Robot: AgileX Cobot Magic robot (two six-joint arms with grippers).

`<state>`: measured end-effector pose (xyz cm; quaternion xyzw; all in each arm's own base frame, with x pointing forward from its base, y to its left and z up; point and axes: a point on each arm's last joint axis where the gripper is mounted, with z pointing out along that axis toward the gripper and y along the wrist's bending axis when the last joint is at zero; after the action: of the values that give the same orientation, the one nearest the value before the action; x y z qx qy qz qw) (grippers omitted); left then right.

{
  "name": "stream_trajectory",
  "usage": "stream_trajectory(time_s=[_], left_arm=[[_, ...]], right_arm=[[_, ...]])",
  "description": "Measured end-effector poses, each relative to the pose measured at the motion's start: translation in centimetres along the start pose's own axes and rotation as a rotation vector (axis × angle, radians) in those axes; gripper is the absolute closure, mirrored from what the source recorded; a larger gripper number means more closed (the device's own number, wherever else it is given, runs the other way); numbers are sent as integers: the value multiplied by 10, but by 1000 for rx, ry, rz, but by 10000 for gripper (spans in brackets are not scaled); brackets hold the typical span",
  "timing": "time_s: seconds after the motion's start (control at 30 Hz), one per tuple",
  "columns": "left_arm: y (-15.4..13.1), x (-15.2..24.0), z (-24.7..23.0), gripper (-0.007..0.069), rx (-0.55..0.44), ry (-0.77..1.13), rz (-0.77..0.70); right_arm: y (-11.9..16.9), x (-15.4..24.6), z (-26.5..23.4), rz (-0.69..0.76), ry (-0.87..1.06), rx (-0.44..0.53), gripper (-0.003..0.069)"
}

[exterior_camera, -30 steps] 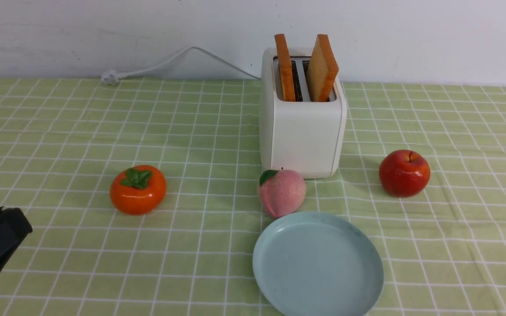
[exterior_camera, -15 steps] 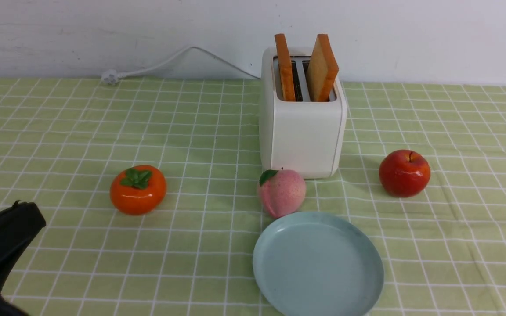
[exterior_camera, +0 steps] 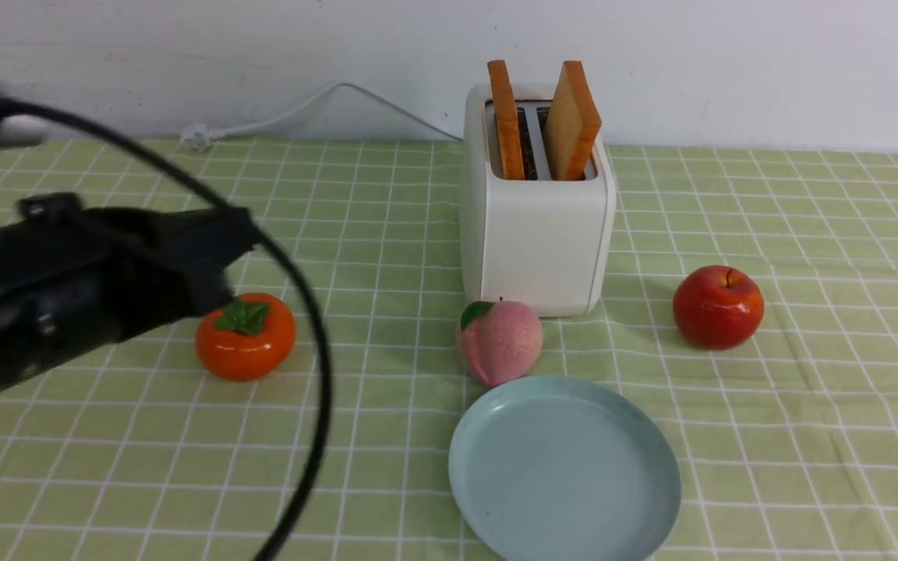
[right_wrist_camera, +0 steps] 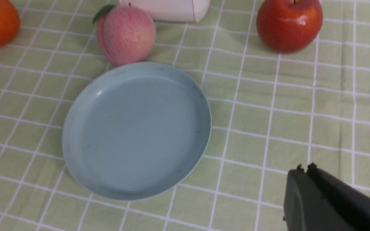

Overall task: Take toasted bread from bread machine on green coffee tablecloth place on plate.
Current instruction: 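Reach for a toast slice standing in the toaster with the left gripper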

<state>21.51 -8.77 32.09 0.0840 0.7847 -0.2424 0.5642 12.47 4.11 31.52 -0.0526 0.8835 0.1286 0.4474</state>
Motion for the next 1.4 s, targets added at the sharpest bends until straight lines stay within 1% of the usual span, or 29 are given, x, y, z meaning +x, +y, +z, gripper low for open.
stream_trajectory(time_s=[0.07,0.1,0.17,0.23,0.27,0.33,0.4,0.43,0.47,0.5,0.6,0.63,0.67,0.73,0.83,0.87,0.9,0.93,1.0,1.07,1.1,1.13,1.17,1.2,1.23,1.37,1.4], left_arm=[[-10,-3,25,638,-12,27,49],[-21,-5,39,638,-3,42,74],[-33,-9,58,638,8,53,102],[-49,-17,84,638,41,55,135],[-49,-14,86,638,41,64,135],[-56,-18,117,638,53,71,146],[-57,-18,131,638,50,76,145],[-57,-18,149,625,44,81,146],[-58,-18,153,618,44,81,146],[-58,-17,169,575,40,84,145],[-60,-20,195,440,42,68,143],[-60,-19,197,417,40,74,143],[-60,-21,210,328,29,59,141],[-59,-24,222,235,12,44,139],[-56,-27,242,136,-39,20,135],[-55,-26,249,118,-52,14,134],[-54,-26,250,115,-56,14,134],[-52,-25,262,103,-82,5,132],[-51,-25,270,109,-98,-5,134],[-48,-21,280,142,-129,-10,138],[-47,-20,283,175,-129,-9,139],[-47,-20,284,175,-130,-10,139],[-46,-19,288,238,-135,-13,140],[-46,-18,289,246,-135,-11,139],[-46,-16,291,324,-137,-9,140],[-45,-17,291,490,-140,-12,140],[-46,-18,291,497,-140,-13,140]], right_arm=[[0,3,-10,-2,-50,-11,655],[-1,7,-16,-4,-76,-16,655],[-2,16,-22,-4,-111,-22,655],[-4,29,-28,6,-164,-39,655],[-4,29,-30,7,-171,-42,655],[-6,43,-34,23,-236,-66,655],[-6,48,-37,27,-267,-75,655],[-7,53,-41,30,-299,-84,655],[-7,54,-42,31,-307,-87,655],[-7,56,-47,30,-337,-93,655],[-7,57,-53,29,-379,-103,655],[-7,57,-54,29,-381,-103,655],[-7,57,-54,29,-387,-104,655],[-7,57,-55,29,-390,-105,655],[-7,57,-55,27,-391,-103,655],[-8,57,-55,25,-391,-102,655],[-8,57,-55,24,-391,-101,655],[-8,57,-55,18,-393,-96,655],[-8,57,-55,11,-399,-91,655],[-8,56,-55,9,-406,-90,654],[-8,56,-55,8,-408,-89,655],[-8,56,-55,8,-408,-89,655],[-8,56,-55,7,-410,-88,655],[-8,56,-55,6,-411,-88,655],[-9,56,-55,1,-412,-83,655],[-9,55,-55,-11,-415,-74,652],[-9,55,-55,-11,-415,-74,652]])
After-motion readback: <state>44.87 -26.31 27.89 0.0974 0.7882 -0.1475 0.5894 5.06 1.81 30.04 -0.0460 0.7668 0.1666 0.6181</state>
